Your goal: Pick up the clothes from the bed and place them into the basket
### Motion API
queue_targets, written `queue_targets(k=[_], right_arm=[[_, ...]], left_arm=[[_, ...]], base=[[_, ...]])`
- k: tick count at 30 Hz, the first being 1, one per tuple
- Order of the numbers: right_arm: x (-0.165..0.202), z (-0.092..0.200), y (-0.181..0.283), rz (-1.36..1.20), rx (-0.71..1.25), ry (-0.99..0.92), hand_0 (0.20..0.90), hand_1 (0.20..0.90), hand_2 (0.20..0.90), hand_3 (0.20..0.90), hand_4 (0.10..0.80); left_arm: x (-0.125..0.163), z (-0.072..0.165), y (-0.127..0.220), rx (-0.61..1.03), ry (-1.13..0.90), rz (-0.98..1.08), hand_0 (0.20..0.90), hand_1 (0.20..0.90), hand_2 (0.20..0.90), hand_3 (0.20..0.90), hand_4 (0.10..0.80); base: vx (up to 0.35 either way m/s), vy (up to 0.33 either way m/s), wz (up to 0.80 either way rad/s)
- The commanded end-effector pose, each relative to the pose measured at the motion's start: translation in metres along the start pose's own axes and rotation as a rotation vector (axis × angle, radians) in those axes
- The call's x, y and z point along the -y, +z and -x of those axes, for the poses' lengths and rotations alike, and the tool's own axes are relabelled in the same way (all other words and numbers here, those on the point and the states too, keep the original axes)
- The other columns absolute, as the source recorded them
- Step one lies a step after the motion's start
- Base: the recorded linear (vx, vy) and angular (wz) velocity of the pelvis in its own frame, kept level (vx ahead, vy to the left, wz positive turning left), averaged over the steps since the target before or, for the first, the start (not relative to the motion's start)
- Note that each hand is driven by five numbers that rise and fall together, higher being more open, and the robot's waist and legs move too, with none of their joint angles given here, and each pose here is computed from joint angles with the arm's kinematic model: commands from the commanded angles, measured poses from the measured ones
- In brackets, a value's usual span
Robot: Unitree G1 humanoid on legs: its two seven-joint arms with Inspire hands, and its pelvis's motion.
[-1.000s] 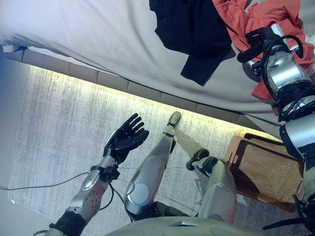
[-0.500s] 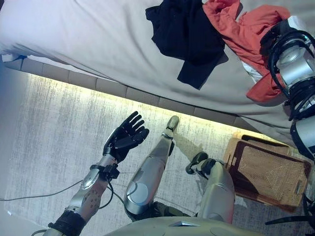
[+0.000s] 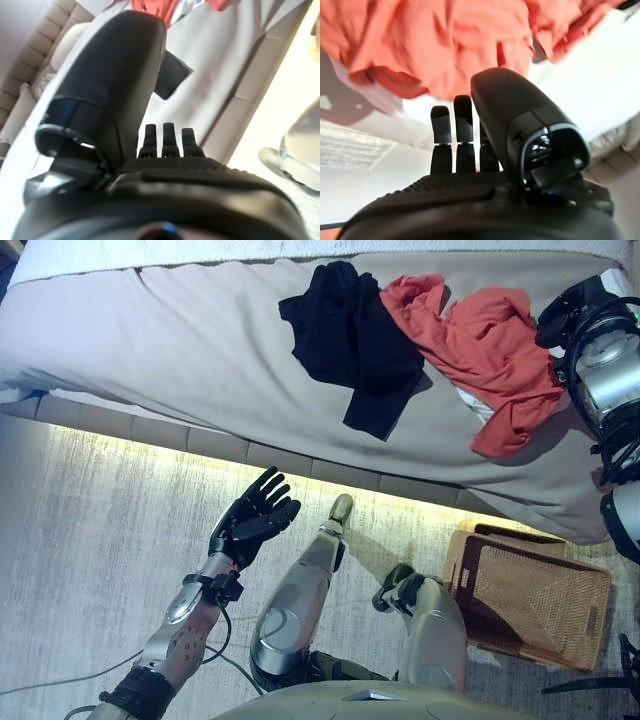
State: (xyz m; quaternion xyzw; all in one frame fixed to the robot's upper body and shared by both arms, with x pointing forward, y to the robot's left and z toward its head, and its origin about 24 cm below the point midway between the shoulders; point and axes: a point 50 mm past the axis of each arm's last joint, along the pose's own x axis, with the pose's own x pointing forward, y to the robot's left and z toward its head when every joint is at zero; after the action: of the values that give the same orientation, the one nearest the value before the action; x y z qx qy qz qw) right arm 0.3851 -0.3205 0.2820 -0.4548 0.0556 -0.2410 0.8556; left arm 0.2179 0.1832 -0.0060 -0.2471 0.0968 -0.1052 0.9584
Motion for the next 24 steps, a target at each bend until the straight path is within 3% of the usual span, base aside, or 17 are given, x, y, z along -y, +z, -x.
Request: queue_targets(k=[1, 24], right_arm=[[0.062, 0.005, 0.015, 0.045, 0.126, -0.159, 0.9, 0.9, 0.9, 0.9, 0.8], [0.04, -0.002, -0.02, 0.235, -0.103, 0.011, 0.9, 0.9, 0.9, 0.9, 0.8]], left_arm=[[0.002, 0.001, 0.017, 0.095, -0.01, -0.018, 0.9, 0.9, 0.9, 0.9, 0.8], [0.007, 0.005, 0.019, 0.114, -0.065, -0.007, 0.9, 0.9, 0.9, 0.9, 0.8]], base=[[0.044, 0.019, -0.06], [-0.015, -0.005, 0.02]])
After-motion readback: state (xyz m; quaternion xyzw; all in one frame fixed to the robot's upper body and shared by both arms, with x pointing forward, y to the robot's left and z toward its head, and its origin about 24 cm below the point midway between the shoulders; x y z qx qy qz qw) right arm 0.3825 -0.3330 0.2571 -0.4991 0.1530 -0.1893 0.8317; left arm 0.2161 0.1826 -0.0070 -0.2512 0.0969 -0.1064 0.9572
